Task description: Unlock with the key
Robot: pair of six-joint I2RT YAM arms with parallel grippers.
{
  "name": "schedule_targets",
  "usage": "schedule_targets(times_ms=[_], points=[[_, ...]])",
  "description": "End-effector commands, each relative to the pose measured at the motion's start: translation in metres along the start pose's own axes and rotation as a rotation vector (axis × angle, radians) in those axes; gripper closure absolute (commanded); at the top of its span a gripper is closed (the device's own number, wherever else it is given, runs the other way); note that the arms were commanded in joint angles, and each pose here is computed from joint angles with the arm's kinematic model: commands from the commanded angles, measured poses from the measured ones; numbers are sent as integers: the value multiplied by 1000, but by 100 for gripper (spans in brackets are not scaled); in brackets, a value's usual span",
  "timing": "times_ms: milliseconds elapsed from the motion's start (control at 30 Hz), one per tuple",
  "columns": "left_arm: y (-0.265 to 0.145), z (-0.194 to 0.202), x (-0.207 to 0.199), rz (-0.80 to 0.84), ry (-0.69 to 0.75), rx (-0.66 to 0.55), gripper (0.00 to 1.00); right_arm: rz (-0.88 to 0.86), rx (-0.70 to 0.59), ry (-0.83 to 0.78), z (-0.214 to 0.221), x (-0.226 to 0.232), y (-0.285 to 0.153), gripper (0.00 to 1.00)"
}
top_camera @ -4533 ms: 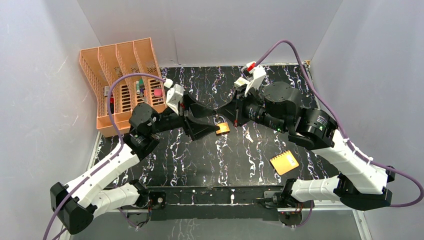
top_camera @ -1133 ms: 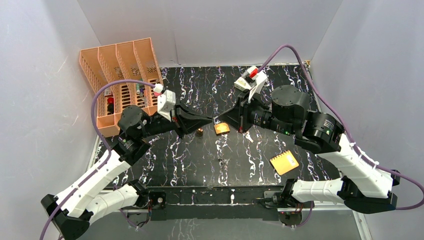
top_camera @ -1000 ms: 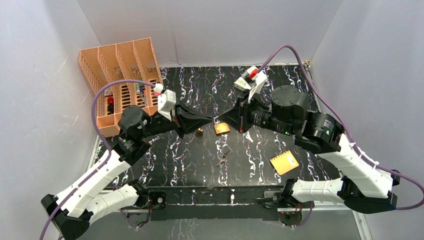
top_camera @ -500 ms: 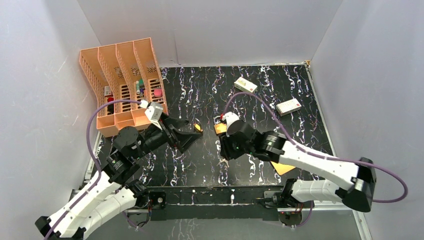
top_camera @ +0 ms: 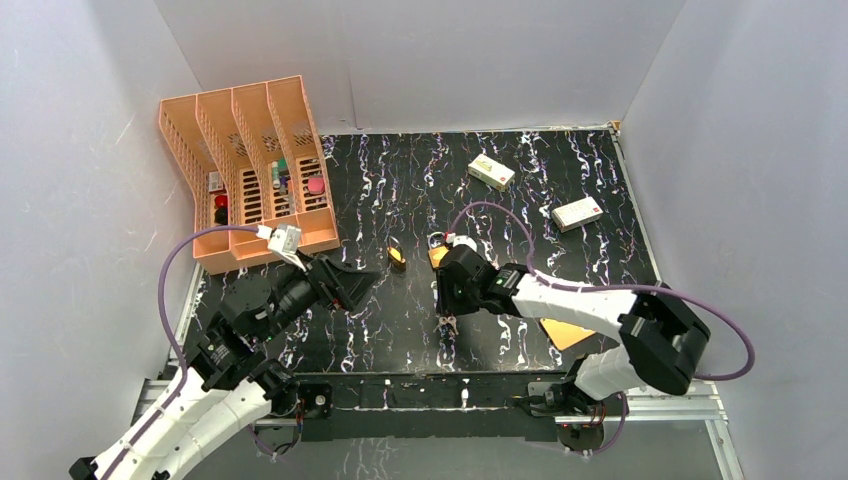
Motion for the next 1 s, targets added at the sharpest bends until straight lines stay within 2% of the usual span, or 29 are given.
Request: schedule_targets(times_ms=[0, 233, 567, 733, 900, 967], points=[[-5, -3, 5, -42, -7, -42, 2, -34, -45, 50, -9, -3, 15, 55], [-4, -1, 7, -53, 7, -27, 2, 0, -4, 7, -3, -14, 25, 56], [0, -3, 6, -53, 15, -23, 2, -43, 84, -11, 17, -15, 33, 60], [0, -2, 5, -49, 6, -19, 2, -31, 104, -24, 23, -18, 34, 74], [1, -3, 3, -40, -3, -17, 2, -31, 96, -34, 22, -18, 35, 81], [1, -4, 1, -34, -6, -20, 2, -32, 94, -41, 20, -18, 36, 89]])
Point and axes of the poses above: each gripper's point midway between its finger pads, its own y axis out along the fingers, its own x axis along the line the jaws close on, z = x × y, the point moved 7 cm from there along -y, back along the fingers, and after that the axes turned 13 degrees about -y, right-handed, at the moved point
